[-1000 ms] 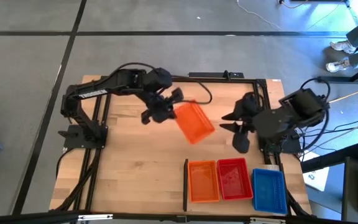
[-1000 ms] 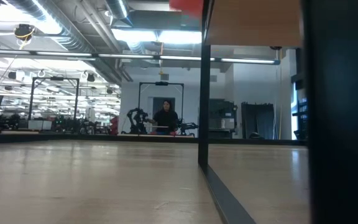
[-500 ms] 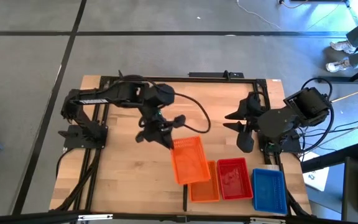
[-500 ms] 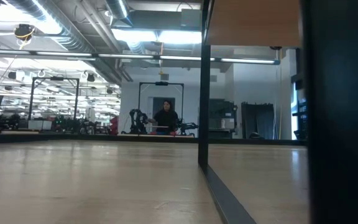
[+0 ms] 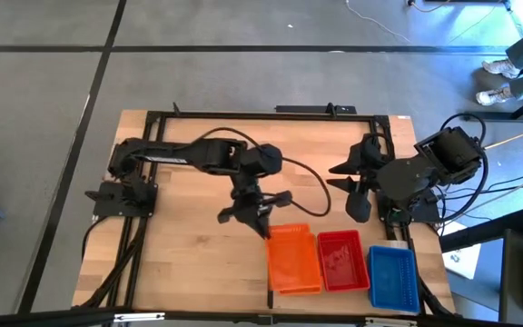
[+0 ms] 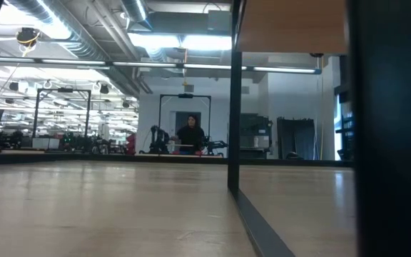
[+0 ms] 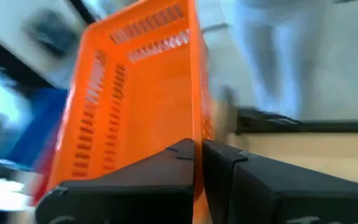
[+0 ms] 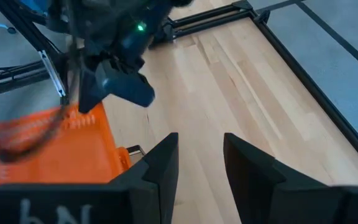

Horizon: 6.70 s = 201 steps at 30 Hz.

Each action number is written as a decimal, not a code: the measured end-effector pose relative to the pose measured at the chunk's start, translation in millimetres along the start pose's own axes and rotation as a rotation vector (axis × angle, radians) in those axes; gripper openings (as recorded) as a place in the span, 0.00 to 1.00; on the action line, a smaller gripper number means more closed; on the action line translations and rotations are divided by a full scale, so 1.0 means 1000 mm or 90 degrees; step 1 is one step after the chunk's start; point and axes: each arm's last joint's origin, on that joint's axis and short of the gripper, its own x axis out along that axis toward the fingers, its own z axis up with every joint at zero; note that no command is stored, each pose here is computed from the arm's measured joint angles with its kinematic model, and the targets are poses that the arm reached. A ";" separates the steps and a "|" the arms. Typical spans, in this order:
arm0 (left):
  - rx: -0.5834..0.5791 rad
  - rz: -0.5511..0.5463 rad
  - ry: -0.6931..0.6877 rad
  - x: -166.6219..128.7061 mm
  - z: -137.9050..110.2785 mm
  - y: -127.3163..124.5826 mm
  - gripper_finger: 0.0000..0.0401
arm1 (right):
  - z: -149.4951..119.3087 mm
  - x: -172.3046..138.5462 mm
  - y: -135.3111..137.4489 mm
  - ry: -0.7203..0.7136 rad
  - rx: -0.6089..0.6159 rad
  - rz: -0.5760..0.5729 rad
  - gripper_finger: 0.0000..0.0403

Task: Stack baskets on shelf by color
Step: Stack the orange basket on top of the orange baskets on the shelf, then return to Home Position

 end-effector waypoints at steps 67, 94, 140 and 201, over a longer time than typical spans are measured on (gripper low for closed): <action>0.015 0.001 0.100 0.046 -0.053 0.011 0.15 | 0.012 -0.005 0.023 0.026 -0.064 0.322 0.31; -0.027 0.183 0.274 -0.017 0.012 -0.003 0.15 | -0.005 -0.003 0.013 0.119 -0.076 0.230 0.31; -0.434 0.484 0.106 -0.210 0.097 -0.226 0.00 | 0.021 0.017 -0.044 -0.091 -0.244 0.231 0.00; -0.496 0.804 -0.188 -0.156 -0.036 -0.330 0.00 | -0.239 -0.002 -0.166 -0.507 -0.084 0.282 0.00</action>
